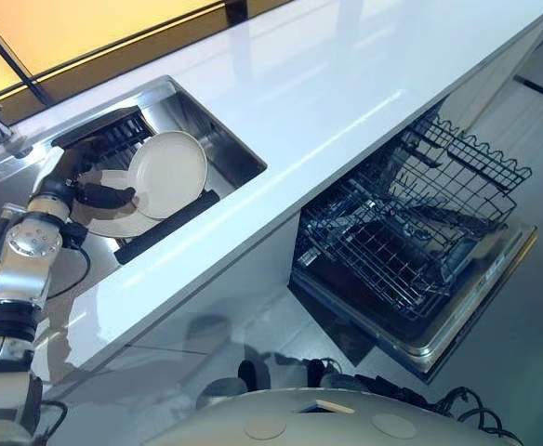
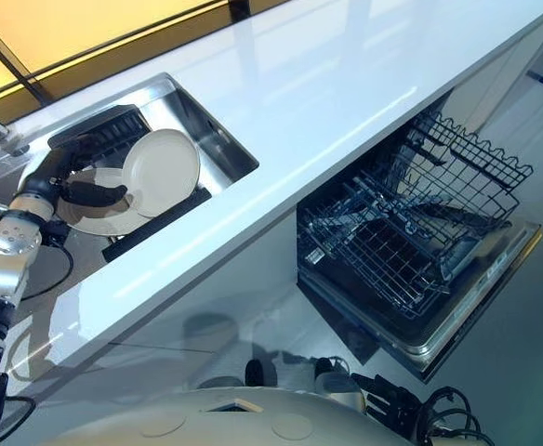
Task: Pick up plates and place into dishwasher.
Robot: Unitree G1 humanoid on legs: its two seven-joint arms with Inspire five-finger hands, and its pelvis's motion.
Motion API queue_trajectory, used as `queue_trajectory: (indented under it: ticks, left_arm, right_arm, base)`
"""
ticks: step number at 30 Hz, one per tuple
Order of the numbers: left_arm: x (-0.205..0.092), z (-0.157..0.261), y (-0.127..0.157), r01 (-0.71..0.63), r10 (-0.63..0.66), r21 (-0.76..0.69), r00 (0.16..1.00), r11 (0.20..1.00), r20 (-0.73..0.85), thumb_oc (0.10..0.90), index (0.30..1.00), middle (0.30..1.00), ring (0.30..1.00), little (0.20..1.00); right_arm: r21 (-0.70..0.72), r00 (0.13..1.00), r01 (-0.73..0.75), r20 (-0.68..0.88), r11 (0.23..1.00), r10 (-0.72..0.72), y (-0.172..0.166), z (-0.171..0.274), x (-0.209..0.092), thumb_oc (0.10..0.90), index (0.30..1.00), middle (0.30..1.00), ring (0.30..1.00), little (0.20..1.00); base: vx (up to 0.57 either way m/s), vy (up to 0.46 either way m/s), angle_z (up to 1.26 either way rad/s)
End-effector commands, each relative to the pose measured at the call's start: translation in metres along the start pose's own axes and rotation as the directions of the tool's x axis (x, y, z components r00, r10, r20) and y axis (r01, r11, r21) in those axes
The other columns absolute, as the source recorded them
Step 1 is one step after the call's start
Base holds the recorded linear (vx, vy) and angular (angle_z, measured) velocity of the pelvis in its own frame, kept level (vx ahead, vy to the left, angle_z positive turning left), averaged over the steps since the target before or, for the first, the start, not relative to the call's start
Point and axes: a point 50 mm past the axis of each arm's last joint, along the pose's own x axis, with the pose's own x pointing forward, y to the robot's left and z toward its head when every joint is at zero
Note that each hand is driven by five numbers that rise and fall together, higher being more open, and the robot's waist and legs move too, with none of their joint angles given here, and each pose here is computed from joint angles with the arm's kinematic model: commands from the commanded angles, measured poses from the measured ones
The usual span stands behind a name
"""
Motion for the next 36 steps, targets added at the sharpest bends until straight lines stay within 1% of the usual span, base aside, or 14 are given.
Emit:
queue_trajectory:
  ticks: [1, 5, 9, 15, 17, 20, 21, 22, 23, 24, 25, 26, 28, 36]
  left_arm:
    - [0.018, 0.069, 0.055, -0.160, 0.175, -0.085, 0.960, 0.983, 0.219, 0.800, 0.900, 0.900, 0.900, 0.900]
    - [0.022, 0.078, 0.056, -0.149, 0.186, -0.162, 0.952, 0.976, 0.244, 0.800, 0.900, 0.900, 0.900, 0.900]
    - [0.025, 0.089, 0.052, -0.083, 0.175, -0.307, 0.942, 0.948, 0.287, 0.800, 0.900, 0.900, 0.900, 0.900]
    - [0.024, 0.100, 0.048, 0.012, 0.150, -0.421, 0.925, 0.907, 0.350, 0.800, 0.900, 0.900, 0.900, 0.900]
    - [0.024, 0.104, 0.041, 0.111, 0.068, -0.424, 0.920, 0.899, 0.385, 0.800, 0.900, 0.900, 0.900, 0.900]
    - [0.023, 0.107, 0.030, 0.272, -0.121, -0.335, 0.904, 0.902, 0.409, 0.800, 0.900, 0.900, 0.900, 0.900]
    - [0.023, 0.108, 0.025, 0.343, -0.212, -0.284, 0.889, 0.896, 0.406, 0.712, 0.825, 0.825, 0.825, 0.812]
    - [0.022, 0.109, 0.024, 0.393, -0.272, -0.257, 0.874, 0.883, 0.403, 0.424, 0.578, 0.578, 0.578, 0.524]
    - [0.022, 0.109, 0.024, 0.405, -0.285, -0.253, 0.870, 0.879, 0.402, 0.410, 0.566, 0.566, 0.566, 0.510]
    - [0.021, 0.113, 0.024, 0.463, -0.349, -0.234, 0.846, 0.855, 0.402, 0.331, 0.498, 0.498, 0.498, 0.431]
    - [0.021, 0.116, 0.025, 0.485, -0.367, -0.235, 0.835, 0.842, 0.410, 0.193, 0.380, 0.380, 0.380, 0.293]
    - [0.020, 0.119, 0.026, 0.507, -0.381, -0.239, 0.823, 0.828, 0.422, 0.141, 0.335, 0.335, 0.335, 0.241]
    - [0.018, 0.130, 0.030, 0.524, -0.361, -0.279, 0.805, 0.804, 0.471, 0.100, 0.300, 0.300, 0.300, 0.200]
    - [0.016, 0.136, 0.042, 0.486, -0.234, -0.381, 0.805, 0.786, 0.545, 0.100, 0.300, 0.300, 0.300, 0.200]
  right_arm:
    - [-0.037, 0.998, 0.064, 0.015, 0.997, -0.064, -0.026, 0.017, -0.009, 0.800, 0.900, 0.900, 0.900, 0.900]
    - [-0.047, 0.998, 0.052, 0.039, 0.998, -0.050, -0.022, 0.028, -0.008, 0.800, 0.900, 0.900, 0.900, 0.900]
    - [-0.060, 0.998, 0.037, 0.047, 0.998, -0.034, -0.021, 0.033, -0.009, 0.800, 0.900, 0.900, 0.900, 0.900]
    - [-0.079, 0.999, 0.024, 0.044, 0.997, -0.021, -0.020, 0.033, -0.009, 0.800, 0.900, 0.900, 0.900, 0.900]
    - [-0.076, 0.999, 0.026, 0.044, 0.997, -0.023, -0.020, 0.032, -0.009, 0.800, 0.900, 0.900, 0.900, 0.900]
    - [-0.072, 0.999, 0.030, 0.045, 0.997, -0.027, -0.022, 0.033, -0.009, 0.800, 0.900, 0.900, 0.900, 0.900]
    - [-0.069, 0.999, 0.031, 0.046, 0.997, -0.028, -0.022, 0.034, -0.010, 0.800, 0.900, 0.900, 0.900, 0.900]
    - [-0.070, 0.998, 0.035, 0.046, 0.997, -0.032, -0.023, 0.035, -0.010, 0.800, 0.900, 0.900, 0.900, 0.900]
    - [-0.070, 0.998, 0.035, 0.046, 0.997, -0.032, -0.023, 0.035, -0.010, 0.800, 0.900, 0.900, 0.900, 0.900]
    - [-0.075, 0.998, 0.040, 0.042, 0.996, -0.036, -0.025, 0.036, -0.011, 0.800, 0.900, 0.900, 0.900, 0.900]
    - [-0.078, 0.998, 0.043, 0.041, 0.996, -0.040, -0.027, 0.036, -0.012, 0.800, 0.900, 0.900, 0.900, 0.900]
    - [-0.080, 0.998, 0.047, 0.042, 0.996, -0.043, -0.027, 0.037, -0.012, 0.800, 0.900, 0.900, 0.900, 0.900]
    - [-0.079, 0.998, 0.048, 0.043, 0.996, -0.044, -0.028, 0.038, -0.012, 0.800, 0.900, 0.900, 0.900, 0.900]
    - [-0.071, 0.998, 0.037, 0.047, 0.997, -0.034, -0.022, 0.036, -0.010, 0.800, 0.900, 0.900, 0.900, 0.900]
  base:
    - [-0.09, 0.115, -0.16]
    - [-0.03, 0.064, -0.15]
    - [0.01, 0.026, -0.11]
    - [0.00, 0.002, -0.01]
    - [0.00, 0.000, 0.00]
    - [0.00, 0.000, 0.00]
    - [0.00, 0.000, 0.00]
    - [0.00, 0.000, 0.00]
    - [0.00, 0.000, 0.00]
    - [0.01, 0.007, 0.04]
    - [0.01, 0.007, 0.03]
    - [0.00, 0.000, 0.00]
    - [-0.01, -0.010, 0.05]
    - [-0.01, -0.026, 0.06]
